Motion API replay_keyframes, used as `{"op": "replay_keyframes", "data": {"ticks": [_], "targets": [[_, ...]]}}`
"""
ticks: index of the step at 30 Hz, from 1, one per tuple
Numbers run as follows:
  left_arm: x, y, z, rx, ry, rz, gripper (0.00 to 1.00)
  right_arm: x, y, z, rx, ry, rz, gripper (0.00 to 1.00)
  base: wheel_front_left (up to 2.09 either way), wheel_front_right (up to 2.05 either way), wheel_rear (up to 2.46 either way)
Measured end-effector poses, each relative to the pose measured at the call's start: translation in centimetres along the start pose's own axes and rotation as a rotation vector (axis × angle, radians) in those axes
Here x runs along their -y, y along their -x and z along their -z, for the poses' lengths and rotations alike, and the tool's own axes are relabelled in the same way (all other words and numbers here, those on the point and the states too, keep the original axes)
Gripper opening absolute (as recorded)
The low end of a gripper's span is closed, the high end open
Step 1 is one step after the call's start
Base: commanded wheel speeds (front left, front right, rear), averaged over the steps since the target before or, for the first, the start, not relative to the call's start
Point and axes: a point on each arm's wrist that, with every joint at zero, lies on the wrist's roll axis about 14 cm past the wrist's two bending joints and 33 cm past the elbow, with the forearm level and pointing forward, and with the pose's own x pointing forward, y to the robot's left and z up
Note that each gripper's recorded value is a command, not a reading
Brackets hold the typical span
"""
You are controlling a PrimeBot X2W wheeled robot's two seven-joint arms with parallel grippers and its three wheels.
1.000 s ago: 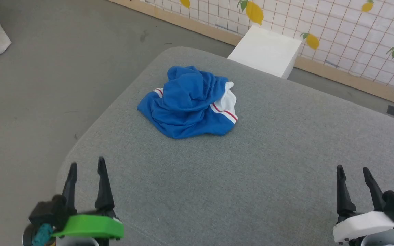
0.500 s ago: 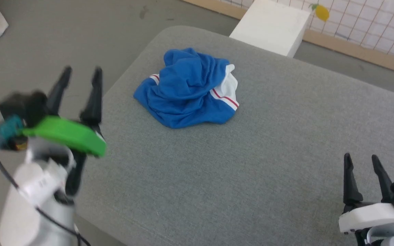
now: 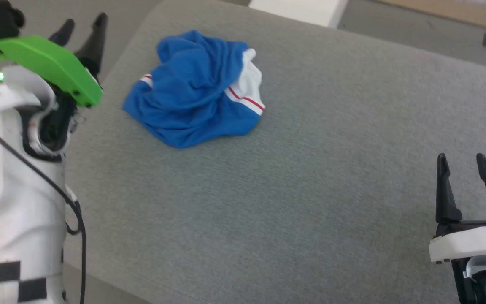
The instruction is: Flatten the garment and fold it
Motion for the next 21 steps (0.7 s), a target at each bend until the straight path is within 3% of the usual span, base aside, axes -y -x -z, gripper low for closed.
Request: {"op": "replay_keyframes", "data": {"ticks": [12, 21], "targets": [[1.6, -6.1, 10.3, -0.415, -0.004, 0.011, 1.0, 3.9, 0.7, 3.0, -0.08, 0.023, 0.094, 1.0, 0.0, 0.0, 0.0], [0.8, -6.7, 19.5, -0.743, 0.021, -0.086, 1.0, 5.7, 0.5, 4.8, -0.118, 0.041, 0.131, 1.0, 0.0, 0.0, 0.0]]}}
